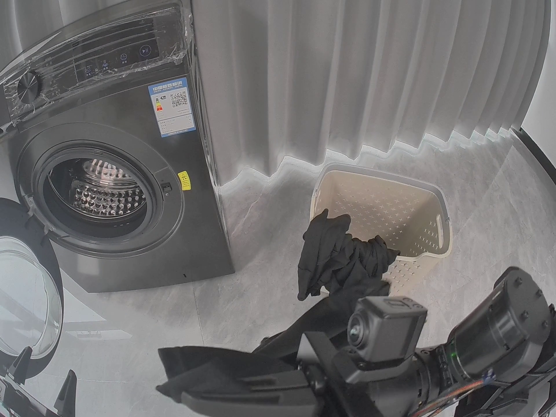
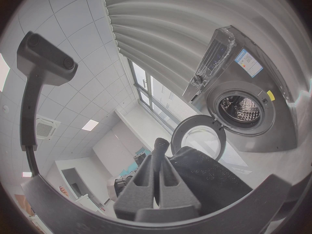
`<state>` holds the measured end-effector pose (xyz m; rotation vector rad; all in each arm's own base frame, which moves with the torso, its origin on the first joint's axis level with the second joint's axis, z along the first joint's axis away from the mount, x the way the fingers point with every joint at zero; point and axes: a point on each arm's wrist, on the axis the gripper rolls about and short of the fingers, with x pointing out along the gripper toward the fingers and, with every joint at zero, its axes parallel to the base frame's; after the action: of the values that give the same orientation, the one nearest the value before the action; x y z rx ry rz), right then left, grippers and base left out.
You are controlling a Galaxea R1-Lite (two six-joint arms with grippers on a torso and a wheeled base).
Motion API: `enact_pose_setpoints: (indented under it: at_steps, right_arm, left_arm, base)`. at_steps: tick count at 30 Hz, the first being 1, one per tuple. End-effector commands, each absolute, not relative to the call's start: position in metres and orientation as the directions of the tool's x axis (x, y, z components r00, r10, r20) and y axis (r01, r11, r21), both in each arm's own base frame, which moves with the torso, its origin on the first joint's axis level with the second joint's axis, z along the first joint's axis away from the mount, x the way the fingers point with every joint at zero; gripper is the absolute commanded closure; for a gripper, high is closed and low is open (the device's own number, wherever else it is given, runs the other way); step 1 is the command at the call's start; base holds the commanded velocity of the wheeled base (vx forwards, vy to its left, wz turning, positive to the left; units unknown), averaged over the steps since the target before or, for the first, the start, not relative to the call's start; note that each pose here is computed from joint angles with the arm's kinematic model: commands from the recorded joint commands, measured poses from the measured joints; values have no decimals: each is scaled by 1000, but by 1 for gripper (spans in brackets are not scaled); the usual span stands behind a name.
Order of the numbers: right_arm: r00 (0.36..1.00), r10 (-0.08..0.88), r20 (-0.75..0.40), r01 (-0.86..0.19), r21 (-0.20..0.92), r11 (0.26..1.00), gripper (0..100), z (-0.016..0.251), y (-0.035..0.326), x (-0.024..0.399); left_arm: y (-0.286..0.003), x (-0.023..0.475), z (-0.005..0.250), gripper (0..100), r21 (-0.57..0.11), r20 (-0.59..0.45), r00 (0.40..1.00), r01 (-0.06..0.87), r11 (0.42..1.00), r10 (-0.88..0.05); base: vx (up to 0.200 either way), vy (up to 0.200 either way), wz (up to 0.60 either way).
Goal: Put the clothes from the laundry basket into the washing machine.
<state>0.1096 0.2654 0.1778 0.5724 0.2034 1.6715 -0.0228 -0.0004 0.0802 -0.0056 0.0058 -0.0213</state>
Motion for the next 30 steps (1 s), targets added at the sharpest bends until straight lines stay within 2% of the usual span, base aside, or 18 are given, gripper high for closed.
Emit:
enact_pose_setpoints:
  at_steps: [1,2,4,6,7,11,12,14,18,22,30]
  right_arm:
    - [-109,954,277,-877,426,-224,100,183,269,103]
    - [-105,954,279,-879,423,-221,100,183,270,104]
    - [-54,958,281,-891,419,-173,100,181,274,113]
    - [105,952,288,-903,428,-30,100,177,277,143]
    - [162,944,286,-904,427,25,100,175,276,155]
    - [289,918,272,-890,429,154,100,169,259,189]
    - [296,915,273,-890,427,161,100,169,258,191]
    - [348,895,279,-884,415,214,100,171,247,204]
    - [389,874,290,-878,404,257,100,176,235,214]
    - [395,871,293,-877,403,263,100,177,232,214]
    - [458,848,266,-858,382,343,100,170,221,222]
  left_arm:
    - [0,-23,75,0,-8,-6,1000,21,1000,-21]
    - [0,-23,75,0,-8,-6,1000,20,1000,-20]
    - [0,-23,75,0,-9,-6,1000,20,1000,-20]
    - [0,-23,75,0,-5,-6,1000,21,1000,-21]
    - [0,-23,75,0,-3,-6,1000,21,1000,-21]
    - [0,-23,75,0,-6,-6,1000,21,1000,-21]
    - [0,-23,75,0,-6,-6,1000,21,1000,-21]
    - [0,-23,75,0,-5,-6,1000,21,1000,-21]
    - [0,-23,75,0,-5,-6,1000,21,1000,-21]
    - [0,-23,75,0,-5,-5,1000,21,1000,-21]
    - [0,-23,75,0,-6,-6,1000,21,1000,-21]
  base:
    - [0,0,0]
    - [0,0,0]
    - [0,0,0]
    - [0,0,0]
    - [0,0,0]
    - [0,0,0]
    - [0,0,0]
    - [0,0,0]
    - [0,0,0]
    - [0,0,0]
    - [0,0,0]
